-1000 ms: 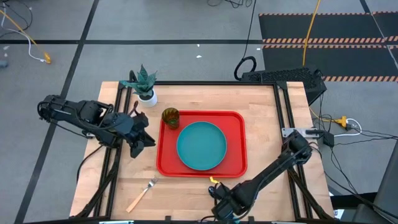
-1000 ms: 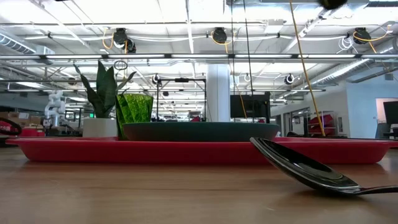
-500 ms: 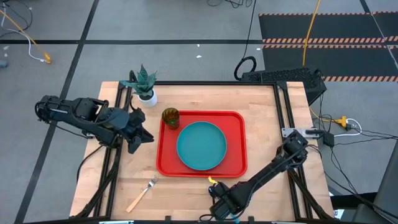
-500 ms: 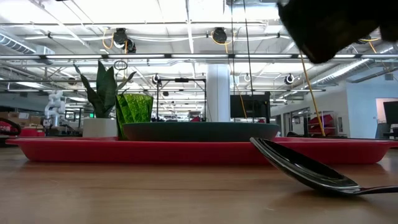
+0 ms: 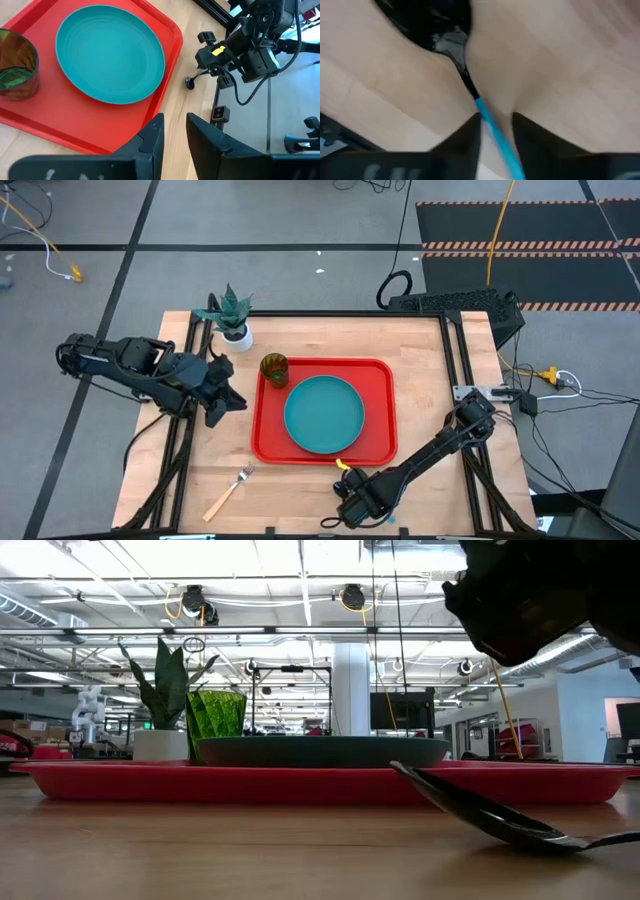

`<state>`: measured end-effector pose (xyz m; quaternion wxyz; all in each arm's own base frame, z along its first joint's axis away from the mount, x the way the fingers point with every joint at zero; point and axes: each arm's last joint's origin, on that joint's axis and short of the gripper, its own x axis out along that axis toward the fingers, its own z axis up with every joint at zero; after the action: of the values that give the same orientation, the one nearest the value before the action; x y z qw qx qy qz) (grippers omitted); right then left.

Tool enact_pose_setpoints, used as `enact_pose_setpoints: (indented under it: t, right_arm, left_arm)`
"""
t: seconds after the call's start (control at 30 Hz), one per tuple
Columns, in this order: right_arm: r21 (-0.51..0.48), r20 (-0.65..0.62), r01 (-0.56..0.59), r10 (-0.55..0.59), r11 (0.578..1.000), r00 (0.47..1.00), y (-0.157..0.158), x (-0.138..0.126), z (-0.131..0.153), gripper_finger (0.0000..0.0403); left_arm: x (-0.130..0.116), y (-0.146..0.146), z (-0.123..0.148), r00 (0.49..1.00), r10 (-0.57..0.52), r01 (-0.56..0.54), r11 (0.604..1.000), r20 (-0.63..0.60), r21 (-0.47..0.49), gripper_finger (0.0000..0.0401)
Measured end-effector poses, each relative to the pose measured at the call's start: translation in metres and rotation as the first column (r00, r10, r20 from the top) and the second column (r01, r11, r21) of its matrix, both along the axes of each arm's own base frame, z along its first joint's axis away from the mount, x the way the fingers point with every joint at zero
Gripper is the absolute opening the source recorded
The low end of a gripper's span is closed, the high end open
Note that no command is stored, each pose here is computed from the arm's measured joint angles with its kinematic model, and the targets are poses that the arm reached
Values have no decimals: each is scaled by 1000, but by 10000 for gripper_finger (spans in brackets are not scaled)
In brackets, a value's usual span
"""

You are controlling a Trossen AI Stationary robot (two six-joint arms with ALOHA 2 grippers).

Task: Pick and place plate/cup/fork/spoon on tray
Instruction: Put the blue spoon on the red tray to the right of the blue plate

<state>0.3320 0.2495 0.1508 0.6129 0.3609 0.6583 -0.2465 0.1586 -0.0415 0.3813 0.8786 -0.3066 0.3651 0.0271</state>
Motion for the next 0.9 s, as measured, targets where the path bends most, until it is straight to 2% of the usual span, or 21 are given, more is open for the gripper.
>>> enact_pose_setpoints:
  t: [0.1, 0.13, 0.37, 0.6, 0.73, 0.9]
  right_arm:
    - [-5, -11, -2, 2, 1000, 1000, -1, -1, 0, 25]
    - [-5, -11, 0, 0, 1000, 1000, -1, -1, 1, 14]
    - [-13, 4, -34, 34, 999, 999, -2, -11, 22, 3]
    - [-18, 141, -82, 84, 996, 986, -11, -37, 89, 1]
    - [-97, 121, 26, -14, 995, 993, -35, -66, 128, 1]
    - [-238, 60, 248, -240, 939, 969, -81, -82, 154, 1]
  left_arm:
    - [0, 0, 0, 1000, 6, -6, 1000, -2, -7, 83]
    - [0, 0, 0, 1000, 8, -8, 1000, -2, -8, 83]
    - [0, 0, 0, 1000, 7, -7, 1000, -1, -8, 83]
    - [0, 0, 0, 1000, 7, -7, 1000, -2, -8, 83]
    - [0, 0, 0, 1000, 11, -11, 1000, 2, 3, 83]
    - [1, 1, 0, 999, 46, -46, 998, 12, 31, 83]
